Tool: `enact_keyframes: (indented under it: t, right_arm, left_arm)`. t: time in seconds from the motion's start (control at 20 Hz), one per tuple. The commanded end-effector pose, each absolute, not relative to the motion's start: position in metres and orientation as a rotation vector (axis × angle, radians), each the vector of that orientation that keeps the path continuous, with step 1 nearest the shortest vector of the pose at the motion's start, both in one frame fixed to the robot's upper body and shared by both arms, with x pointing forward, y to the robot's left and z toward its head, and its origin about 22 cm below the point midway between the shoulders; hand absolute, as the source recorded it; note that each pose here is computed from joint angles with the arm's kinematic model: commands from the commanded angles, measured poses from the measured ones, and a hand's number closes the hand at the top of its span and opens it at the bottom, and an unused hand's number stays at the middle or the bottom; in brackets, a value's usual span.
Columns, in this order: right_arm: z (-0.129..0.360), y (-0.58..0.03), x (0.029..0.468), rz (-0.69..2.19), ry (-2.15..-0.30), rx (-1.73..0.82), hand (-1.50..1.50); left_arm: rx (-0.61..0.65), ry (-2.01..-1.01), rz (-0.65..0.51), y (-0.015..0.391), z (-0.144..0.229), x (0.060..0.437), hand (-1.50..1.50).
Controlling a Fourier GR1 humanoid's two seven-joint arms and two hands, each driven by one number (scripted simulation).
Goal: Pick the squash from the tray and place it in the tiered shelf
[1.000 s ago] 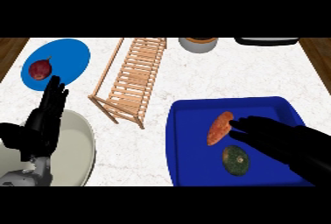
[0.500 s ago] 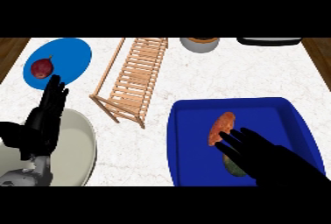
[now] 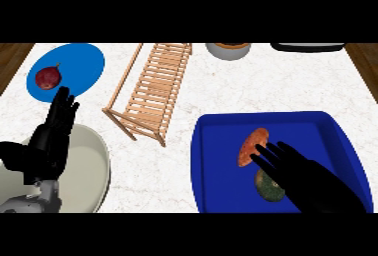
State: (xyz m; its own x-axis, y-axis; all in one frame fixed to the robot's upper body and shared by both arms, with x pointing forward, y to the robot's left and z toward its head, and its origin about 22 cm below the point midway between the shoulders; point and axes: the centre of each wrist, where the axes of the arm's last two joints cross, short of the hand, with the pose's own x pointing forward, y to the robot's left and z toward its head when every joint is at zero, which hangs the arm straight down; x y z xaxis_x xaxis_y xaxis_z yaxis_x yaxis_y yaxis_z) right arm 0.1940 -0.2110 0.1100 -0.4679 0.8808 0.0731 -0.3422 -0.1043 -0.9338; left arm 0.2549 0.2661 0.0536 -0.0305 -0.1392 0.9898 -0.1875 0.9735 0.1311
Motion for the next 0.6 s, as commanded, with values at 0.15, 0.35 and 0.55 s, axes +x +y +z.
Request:
enact_keyframes:
  t: [0.15,0.35,0.55]
  right_arm:
    - [0.087,-0.215,0.198,1.71,-1.261,-0.651,-1.5]
    - [0.073,-0.201,0.198,1.756,-1.216,-0.651,-1.5]
    - [0.057,-0.224,0.223,1.722,-1.238,-0.633,-1.5]
  left_arm:
    - [0.238,-1.603,0.03,0.271,0.052,0.241,0.0]
    - [0.248,-1.612,0.036,0.261,0.06,0.255,0.0]
    - [0.248,-1.603,0.044,0.273,0.057,0.262,0.0]
